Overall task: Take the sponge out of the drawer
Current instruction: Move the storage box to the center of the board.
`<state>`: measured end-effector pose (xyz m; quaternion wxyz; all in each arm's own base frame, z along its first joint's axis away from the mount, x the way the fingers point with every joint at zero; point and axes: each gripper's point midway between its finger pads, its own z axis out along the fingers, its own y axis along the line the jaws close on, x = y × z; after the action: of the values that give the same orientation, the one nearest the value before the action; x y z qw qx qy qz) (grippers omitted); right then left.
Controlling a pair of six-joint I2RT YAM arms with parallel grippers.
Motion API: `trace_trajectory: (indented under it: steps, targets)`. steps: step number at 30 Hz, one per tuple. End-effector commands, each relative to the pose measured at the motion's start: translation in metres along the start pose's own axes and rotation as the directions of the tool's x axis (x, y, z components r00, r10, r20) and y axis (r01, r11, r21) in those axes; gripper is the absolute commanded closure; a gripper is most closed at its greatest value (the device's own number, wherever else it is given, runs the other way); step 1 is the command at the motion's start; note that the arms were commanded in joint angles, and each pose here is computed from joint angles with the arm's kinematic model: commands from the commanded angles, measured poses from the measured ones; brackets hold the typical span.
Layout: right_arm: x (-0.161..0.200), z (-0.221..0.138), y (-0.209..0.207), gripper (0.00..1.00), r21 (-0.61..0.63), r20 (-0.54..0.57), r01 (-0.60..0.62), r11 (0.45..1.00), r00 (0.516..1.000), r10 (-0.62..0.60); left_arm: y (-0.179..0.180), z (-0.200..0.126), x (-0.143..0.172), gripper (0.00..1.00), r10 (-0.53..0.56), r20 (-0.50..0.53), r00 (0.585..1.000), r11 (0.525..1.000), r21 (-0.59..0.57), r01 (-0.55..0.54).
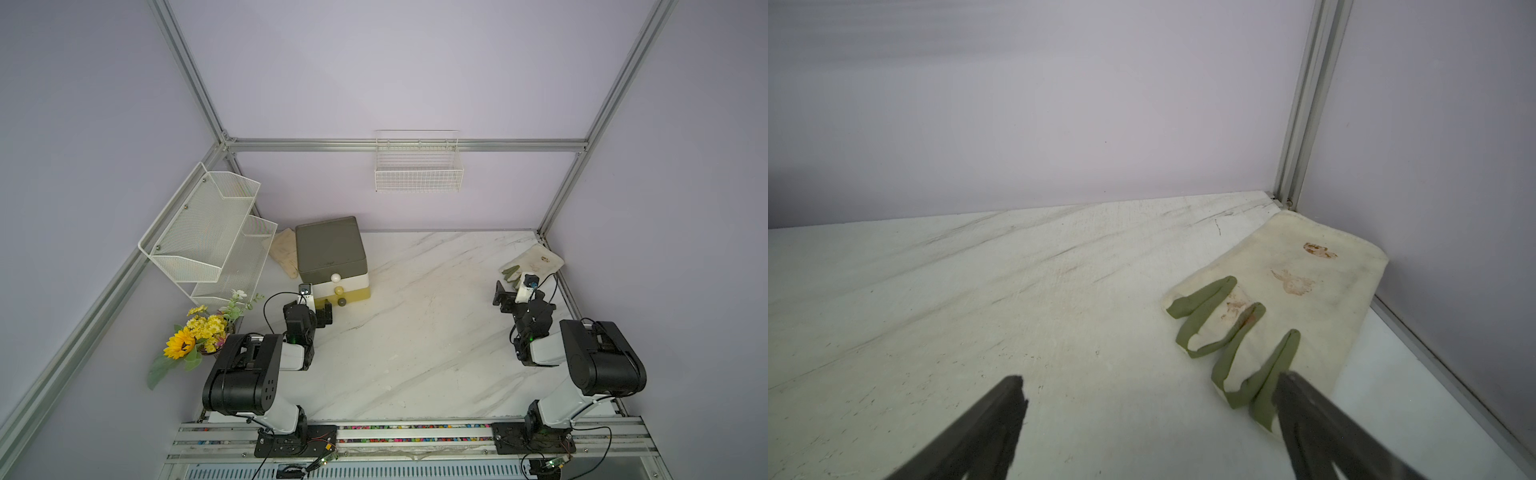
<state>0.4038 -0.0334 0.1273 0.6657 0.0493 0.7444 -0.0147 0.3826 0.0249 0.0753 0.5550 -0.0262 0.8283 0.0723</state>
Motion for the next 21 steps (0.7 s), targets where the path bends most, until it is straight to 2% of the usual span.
trace_trajectory:
  steps: [1, 13, 16, 17, 21]
  targets:
    - [-0.002, 0.003, -0.003, 0.03, 0.005, -0.003, -0.024, 1.0, 1.0, 0.024, 0.012, 0.005, -0.042, 0.0, -0.023, 0.129, 0.991, 0.998, -0.063, 0.031]
    - [-0.008, 0.0, -0.007, 0.03, 0.039, 0.016, -0.025, 0.999, 1.0, 0.024, 0.017, 0.003, -0.043, 0.0, -0.045, 0.116, 0.992, 0.997, -0.062, 0.053]
    - [-0.02, -0.001, 0.0, 0.03, 0.058, 0.007, 0.008, 0.998, 1.0, -0.008, 0.041, -0.016, -0.068, 0.0, -0.091, 0.149, 0.985, 0.978, -0.172, 0.116]
    - [-0.023, 0.001, 0.001, 0.03, 0.067, -0.013, 0.012, 0.998, 1.0, -0.012, 0.043, -0.023, -0.078, 0.0, -0.097, 0.148, 0.984, 0.977, -0.174, 0.122]
    - [-0.04, -0.001, 0.018, 0.03, 0.021, -0.057, -0.05, 0.999, 0.997, 0.051, 0.028, -0.049, -0.107, 0.0, -0.117, 0.202, 0.972, 0.989, -0.066, 0.133]
